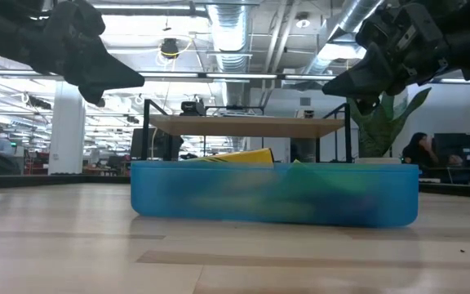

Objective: Pack school essentials
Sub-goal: Close the supply box

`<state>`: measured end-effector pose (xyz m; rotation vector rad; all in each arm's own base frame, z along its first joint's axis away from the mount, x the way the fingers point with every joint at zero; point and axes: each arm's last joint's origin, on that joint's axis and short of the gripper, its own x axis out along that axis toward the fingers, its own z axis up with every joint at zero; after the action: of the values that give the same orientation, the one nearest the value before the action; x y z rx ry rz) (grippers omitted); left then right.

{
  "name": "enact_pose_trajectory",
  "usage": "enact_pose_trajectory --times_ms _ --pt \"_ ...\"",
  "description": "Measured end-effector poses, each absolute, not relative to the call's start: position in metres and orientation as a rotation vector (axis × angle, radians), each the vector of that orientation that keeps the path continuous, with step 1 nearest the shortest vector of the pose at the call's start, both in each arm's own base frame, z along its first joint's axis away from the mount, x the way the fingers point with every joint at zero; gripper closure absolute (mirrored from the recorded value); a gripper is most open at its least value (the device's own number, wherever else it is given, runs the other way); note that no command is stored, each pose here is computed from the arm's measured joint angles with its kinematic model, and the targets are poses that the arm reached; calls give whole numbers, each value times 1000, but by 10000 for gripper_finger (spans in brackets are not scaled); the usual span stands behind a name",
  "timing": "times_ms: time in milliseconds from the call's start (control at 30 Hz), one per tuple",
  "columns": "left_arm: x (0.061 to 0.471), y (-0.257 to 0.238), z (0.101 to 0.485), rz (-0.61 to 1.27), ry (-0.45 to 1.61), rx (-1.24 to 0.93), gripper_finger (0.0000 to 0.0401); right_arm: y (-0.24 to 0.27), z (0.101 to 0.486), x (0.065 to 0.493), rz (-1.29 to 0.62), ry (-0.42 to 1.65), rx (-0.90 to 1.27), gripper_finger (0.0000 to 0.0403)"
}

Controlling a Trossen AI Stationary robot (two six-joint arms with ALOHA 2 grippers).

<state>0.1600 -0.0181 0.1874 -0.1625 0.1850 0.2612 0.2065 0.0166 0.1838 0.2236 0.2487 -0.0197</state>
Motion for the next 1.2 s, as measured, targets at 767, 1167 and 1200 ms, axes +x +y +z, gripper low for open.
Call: enact_pose_trajectory --times_ms 767,1167,1200 --pt "160 -20 187 210 191 -178 397 15 176 204 -77 323 219 393" --pt "160 -20 187 198 192 -187 391 15 174 203 -85 348 220 398" --pt "160 -20 187 197 193 -188 387 15 174 203 -86 350 219 398"
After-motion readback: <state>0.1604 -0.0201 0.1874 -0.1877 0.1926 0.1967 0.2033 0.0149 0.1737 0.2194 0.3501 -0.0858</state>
